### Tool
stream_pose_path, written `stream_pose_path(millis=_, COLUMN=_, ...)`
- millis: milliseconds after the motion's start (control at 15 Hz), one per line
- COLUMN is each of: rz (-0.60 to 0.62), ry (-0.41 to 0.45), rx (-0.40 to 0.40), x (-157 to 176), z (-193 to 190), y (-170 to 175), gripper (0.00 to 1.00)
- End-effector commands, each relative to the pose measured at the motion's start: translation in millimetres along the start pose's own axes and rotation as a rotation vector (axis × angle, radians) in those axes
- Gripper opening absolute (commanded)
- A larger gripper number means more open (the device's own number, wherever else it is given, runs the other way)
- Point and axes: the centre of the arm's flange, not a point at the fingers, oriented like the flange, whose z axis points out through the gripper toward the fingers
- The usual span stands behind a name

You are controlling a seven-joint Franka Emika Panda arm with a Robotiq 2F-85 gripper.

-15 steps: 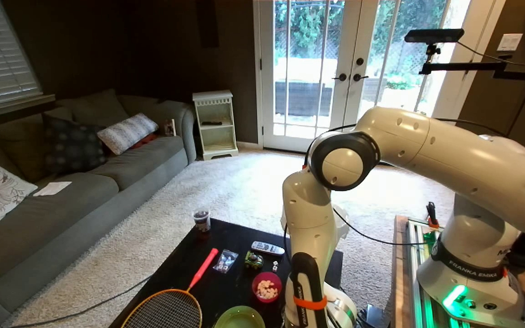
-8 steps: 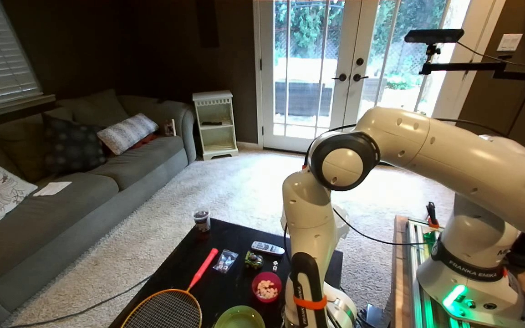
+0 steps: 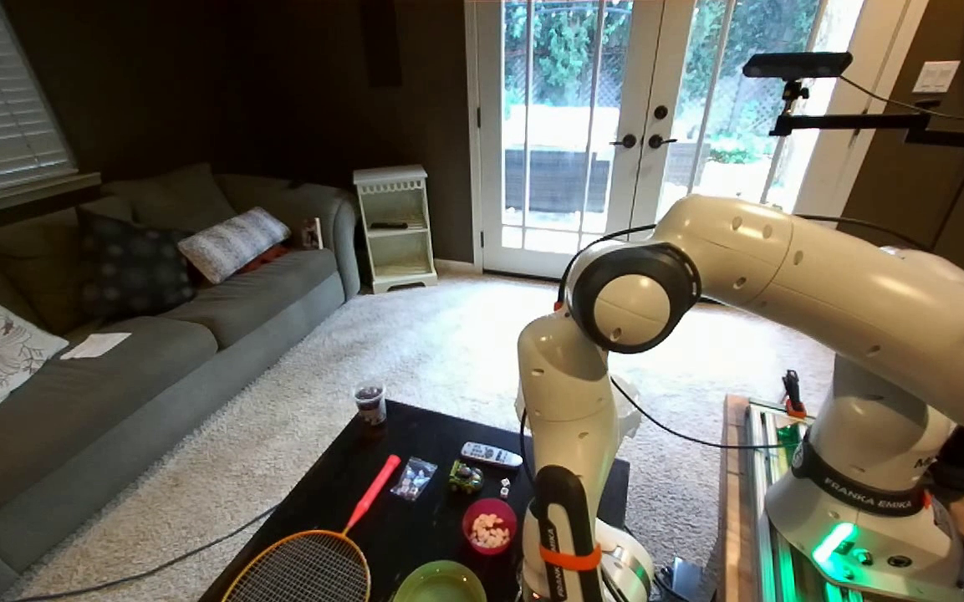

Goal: Rotate the orange object on the table.

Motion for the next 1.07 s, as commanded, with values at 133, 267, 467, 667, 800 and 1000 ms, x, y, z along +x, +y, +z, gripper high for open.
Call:
stream_pose_path(millis=133, rz=-0.052, ry=0.012, rx=-0.019, x=-3, z=-1, y=-5, gripper=1.00)
stream_pose_path(millis=267, rz=-0.059, ry=0.013, rx=-0.020, x=-5, z=-2, y=-7, gripper=1.00)
stream_pose_path(millis=467, rz=-0.014, ry=0.013, rx=-0.029, x=-3, z=-2, y=-5, gripper=1.00)
stream_pose_path(millis=667, rz=0.101, ry=0.006, rx=-0.038, x=-2, z=1, y=-4, gripper=1.00)
stream_pose_path(millis=800, rz=0.144, ry=-0.002, rx=-0.047, x=-3, z=4, y=-2, gripper=1.00)
stream_pose_path(millis=1000, rz=0.185, ry=-0.020, rx=-0.046, x=-2, z=9, y=-1, gripper=1.00)
